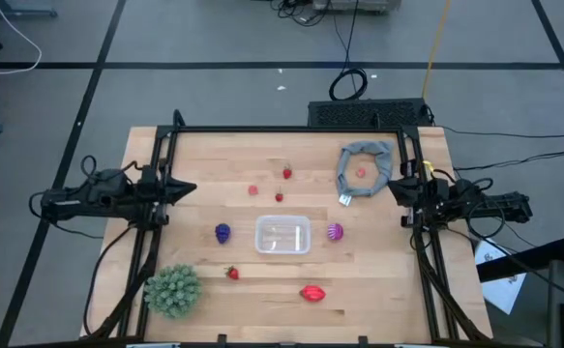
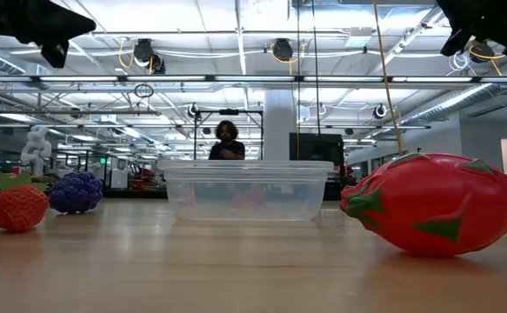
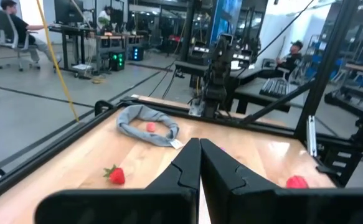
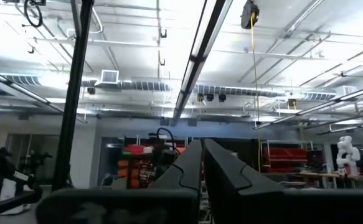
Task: Pick and placing Produce into tupperware
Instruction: Put the right peach into the bin
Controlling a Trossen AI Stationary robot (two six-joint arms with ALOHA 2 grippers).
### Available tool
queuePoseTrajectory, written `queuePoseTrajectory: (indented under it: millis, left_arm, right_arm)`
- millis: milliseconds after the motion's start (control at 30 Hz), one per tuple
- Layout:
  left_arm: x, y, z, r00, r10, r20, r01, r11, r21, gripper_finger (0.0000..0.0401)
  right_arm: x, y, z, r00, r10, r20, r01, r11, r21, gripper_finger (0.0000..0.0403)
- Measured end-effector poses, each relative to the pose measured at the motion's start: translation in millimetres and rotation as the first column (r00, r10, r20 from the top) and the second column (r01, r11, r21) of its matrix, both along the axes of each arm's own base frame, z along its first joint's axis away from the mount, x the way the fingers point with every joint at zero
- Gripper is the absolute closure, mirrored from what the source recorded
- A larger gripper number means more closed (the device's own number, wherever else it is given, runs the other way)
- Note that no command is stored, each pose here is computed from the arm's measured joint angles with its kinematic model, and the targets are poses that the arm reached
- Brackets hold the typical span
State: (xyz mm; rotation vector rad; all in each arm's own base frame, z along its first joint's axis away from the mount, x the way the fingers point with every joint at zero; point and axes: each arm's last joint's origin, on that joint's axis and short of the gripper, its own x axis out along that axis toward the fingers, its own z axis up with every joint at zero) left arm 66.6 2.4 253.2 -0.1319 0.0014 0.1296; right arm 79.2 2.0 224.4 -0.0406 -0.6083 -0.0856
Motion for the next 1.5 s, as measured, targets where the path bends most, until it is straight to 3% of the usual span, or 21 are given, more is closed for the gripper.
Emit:
queuePoseTrajectory:
  millis: [400,767,967,1133,1300,1500]
  left_arm:
    - [4,2,-6,0.992,0.067,-0.106,-0.069,0.997,-0.017,0.0391]
    - [4,2,-8,0.990,0.068,-0.123,-0.071,0.997,-0.018,0.0391]
    - [4,2,-8,0.990,0.076,-0.122,-0.079,0.997,-0.017,0.0391]
    - [4,2,-8,0.989,0.087,-0.121,-0.090,0.996,-0.016,0.0391]
    - [4,4,-8,0.984,0.131,-0.120,-0.133,0.991,-0.009,0.0391]
    - [4,4,-9,0.983,0.135,-0.127,-0.137,0.991,-0.007,0.0391]
  right_arm:
    - [0,0,0,0.999,-0.037,-0.006,0.036,0.998,-0.050,0.0394]
    - [2,0,-2,0.999,-0.036,-0.035,0.034,0.998,-0.052,0.0394]
    - [4,-1,-3,0.990,-0.111,-0.085,0.100,0.987,-0.124,0.0393]
    - [-3,-1,52,0.973,-0.135,-0.187,0.104,0.980,-0.167,0.0373]
    - [12,-3,114,0.888,-0.216,-0.405,0.161,0.973,-0.165,0.0333]
    - [58,-5,169,0.626,-0.374,-0.684,0.266,0.927,-0.264,0.0286]
